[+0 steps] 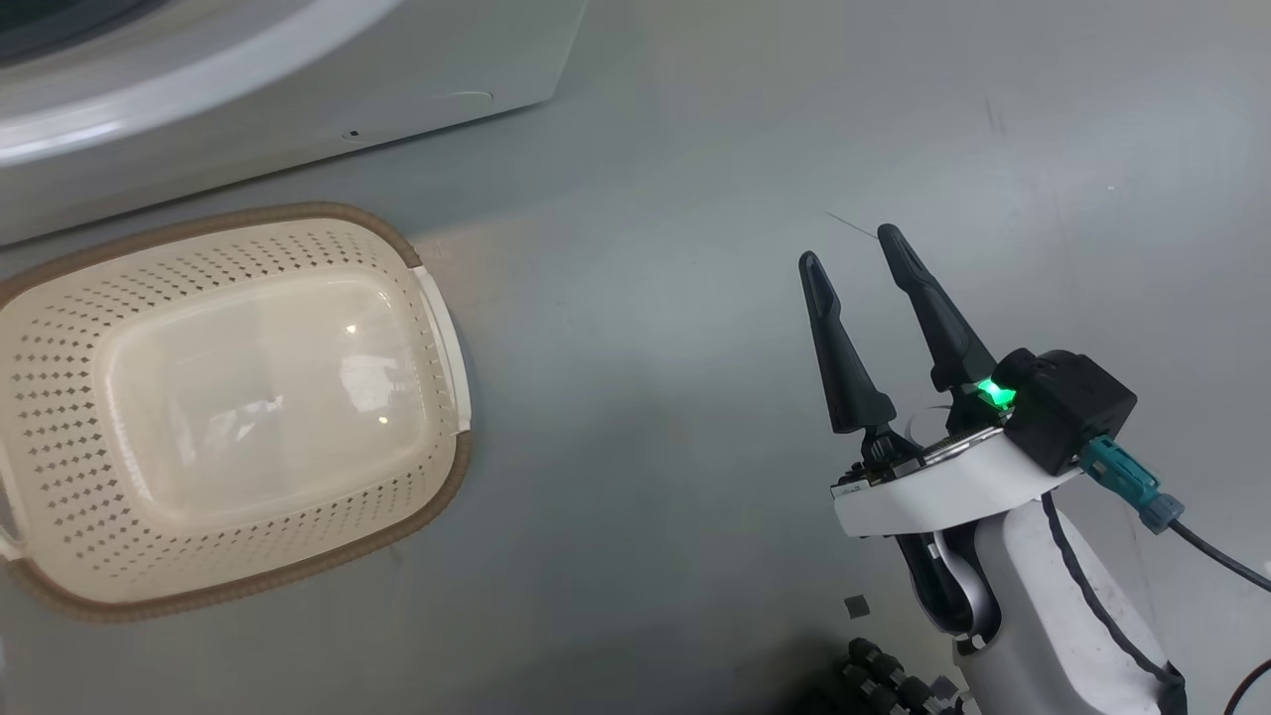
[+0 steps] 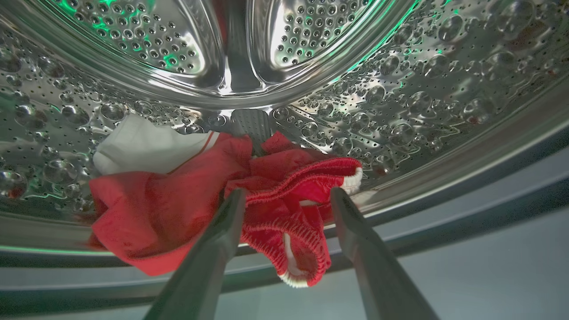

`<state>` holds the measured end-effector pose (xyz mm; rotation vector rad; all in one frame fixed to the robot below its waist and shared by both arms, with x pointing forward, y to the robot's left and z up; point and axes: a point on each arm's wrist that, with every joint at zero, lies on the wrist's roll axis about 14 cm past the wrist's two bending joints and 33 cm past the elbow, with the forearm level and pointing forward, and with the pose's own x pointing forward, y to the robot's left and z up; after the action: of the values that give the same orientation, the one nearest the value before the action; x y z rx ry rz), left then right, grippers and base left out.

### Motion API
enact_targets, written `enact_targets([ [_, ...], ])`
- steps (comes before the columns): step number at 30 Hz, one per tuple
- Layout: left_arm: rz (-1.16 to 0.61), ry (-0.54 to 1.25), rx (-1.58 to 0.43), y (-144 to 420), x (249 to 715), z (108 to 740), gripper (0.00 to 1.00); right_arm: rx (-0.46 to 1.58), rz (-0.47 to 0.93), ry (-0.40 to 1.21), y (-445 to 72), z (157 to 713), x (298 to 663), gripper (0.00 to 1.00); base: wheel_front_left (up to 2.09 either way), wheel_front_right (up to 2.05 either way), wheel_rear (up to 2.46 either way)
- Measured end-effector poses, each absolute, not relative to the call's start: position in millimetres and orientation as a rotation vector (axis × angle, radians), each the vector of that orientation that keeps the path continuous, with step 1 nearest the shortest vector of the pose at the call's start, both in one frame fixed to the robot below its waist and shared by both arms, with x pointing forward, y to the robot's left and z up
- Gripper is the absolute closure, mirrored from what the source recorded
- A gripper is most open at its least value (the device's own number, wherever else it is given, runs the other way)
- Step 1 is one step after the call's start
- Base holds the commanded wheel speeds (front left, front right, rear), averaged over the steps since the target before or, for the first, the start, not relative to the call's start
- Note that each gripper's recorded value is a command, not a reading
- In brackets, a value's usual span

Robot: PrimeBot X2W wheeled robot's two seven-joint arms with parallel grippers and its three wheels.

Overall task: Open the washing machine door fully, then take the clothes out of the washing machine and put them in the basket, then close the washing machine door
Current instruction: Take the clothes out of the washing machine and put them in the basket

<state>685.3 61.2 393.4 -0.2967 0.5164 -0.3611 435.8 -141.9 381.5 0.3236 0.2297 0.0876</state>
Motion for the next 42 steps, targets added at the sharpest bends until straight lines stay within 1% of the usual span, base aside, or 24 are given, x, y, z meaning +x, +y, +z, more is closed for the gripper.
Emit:
enact_targets([
  [8, -0.343, 0.590, -0.343, 58, 698, 370, 0.00, 0.316, 0.065, 0.245, -150, 374, 438, 0.00, 0.00, 0.00, 0.00],
  [16, -0.329, 0.726, -0.312, 57, 689, 330, 0.00, 0.317, 0.047, 0.260, -156, 367, 440, 0.00, 0.00, 0.00, 0.00],
  [30, -0.307, 0.820, -0.324, 56, 689, 317, 0.00, 0.324, 0.054, 0.255, -156, 366, 446, 0.00, 0.00, 0.00, 0.00],
  [31, -0.307, 0.821, -0.325, 56, 690, 317, 0.17, 0.323, 0.053, 0.255, -156, 366, 446, 0.00, 0.00, 0.00, 0.00],
  [32, -0.307, 0.822, -0.326, 56, 690, 317, 0.63, 0.323, 0.053, 0.255, -157, 366, 446, 0.00, 0.00, 0.00, 0.00],
  [33, -0.308, 0.822, -0.326, 55, 690, 317, 1.00, 0.323, 0.053, 0.254, -157, 366, 446, 0.00, 0.00, 0.00, 0.00],
  [42, -0.329, 0.810, -0.307, 52, 691, 319, 1.00, 0.314, 0.054, 0.245, -158, 368, 451, 0.00, 0.00, 0.00, 0.00],
])
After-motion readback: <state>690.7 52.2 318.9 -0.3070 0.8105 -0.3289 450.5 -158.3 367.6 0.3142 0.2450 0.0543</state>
